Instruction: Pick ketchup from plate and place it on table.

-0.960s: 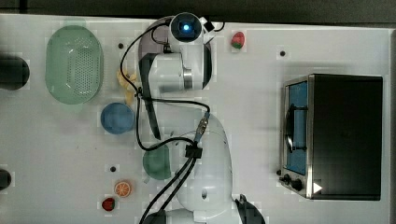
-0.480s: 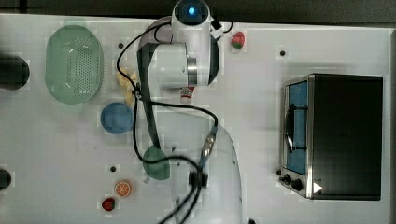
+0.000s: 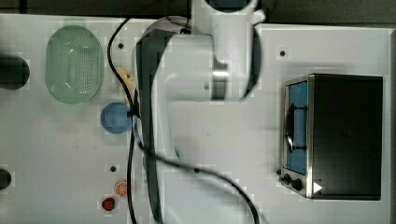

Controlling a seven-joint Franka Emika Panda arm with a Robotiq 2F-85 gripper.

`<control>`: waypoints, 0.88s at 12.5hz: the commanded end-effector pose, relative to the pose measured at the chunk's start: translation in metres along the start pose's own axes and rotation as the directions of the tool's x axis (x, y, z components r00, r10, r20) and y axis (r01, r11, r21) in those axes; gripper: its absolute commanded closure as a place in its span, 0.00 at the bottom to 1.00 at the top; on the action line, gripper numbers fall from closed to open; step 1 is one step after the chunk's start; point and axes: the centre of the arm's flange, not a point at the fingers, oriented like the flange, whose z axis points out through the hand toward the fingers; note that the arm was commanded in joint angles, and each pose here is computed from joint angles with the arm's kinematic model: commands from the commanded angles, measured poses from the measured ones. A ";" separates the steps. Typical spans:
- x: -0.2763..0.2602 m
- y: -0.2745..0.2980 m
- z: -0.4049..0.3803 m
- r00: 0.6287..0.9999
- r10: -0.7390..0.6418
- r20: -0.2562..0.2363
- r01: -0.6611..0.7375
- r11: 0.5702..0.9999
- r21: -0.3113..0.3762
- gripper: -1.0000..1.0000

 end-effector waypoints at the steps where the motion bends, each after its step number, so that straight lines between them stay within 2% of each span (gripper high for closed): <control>1: -0.031 0.047 0.019 0.993 0.066 0.095 -0.066 0.998 -0.003 0.36; 4: -0.076 0.064 0.032 0.986 0.088 0.140 -0.085 0.996 -0.026 0.36; 11: -0.142 0.067 0.144 0.988 0.077 0.135 -0.074 0.997 -0.028 0.36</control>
